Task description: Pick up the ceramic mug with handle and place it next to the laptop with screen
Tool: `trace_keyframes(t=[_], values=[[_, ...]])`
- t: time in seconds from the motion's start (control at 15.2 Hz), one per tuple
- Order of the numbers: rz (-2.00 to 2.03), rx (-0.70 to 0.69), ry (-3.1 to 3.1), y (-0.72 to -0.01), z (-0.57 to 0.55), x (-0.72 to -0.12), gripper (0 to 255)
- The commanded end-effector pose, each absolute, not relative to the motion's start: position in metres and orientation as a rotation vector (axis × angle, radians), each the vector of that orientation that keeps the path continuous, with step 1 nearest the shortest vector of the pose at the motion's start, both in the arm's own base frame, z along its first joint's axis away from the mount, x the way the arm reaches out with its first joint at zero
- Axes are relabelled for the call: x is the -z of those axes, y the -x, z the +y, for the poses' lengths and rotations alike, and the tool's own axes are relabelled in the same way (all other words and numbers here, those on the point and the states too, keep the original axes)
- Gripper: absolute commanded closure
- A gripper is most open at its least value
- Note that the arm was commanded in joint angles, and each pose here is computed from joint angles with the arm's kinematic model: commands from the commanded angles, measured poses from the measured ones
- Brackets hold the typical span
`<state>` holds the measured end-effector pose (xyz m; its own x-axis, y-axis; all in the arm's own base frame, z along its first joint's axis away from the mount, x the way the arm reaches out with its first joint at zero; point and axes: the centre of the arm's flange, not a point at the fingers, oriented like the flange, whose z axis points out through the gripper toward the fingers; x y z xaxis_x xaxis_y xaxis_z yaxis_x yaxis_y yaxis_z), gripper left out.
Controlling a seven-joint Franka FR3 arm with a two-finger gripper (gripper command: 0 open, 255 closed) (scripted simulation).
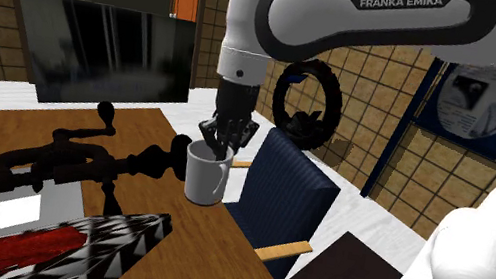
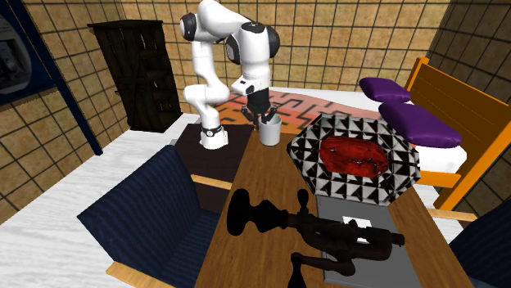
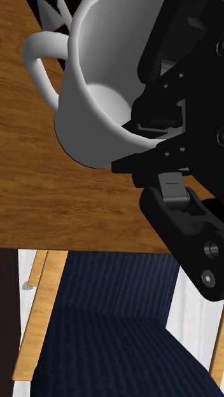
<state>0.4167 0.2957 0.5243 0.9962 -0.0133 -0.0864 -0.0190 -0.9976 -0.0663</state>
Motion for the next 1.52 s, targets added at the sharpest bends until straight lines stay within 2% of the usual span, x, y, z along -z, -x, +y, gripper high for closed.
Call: trace_keyframes(t=[0.0, 0.79, 1.45], values=[[0.026, -0.132, 3.071, -0.442, 0.302, -0.522, 255], [0.026, -0.132, 3.071, -0.595, 0.343, -0.523, 255], [0.026, -0.132, 3.071, -0.599, 0.344, -0.475, 255]])
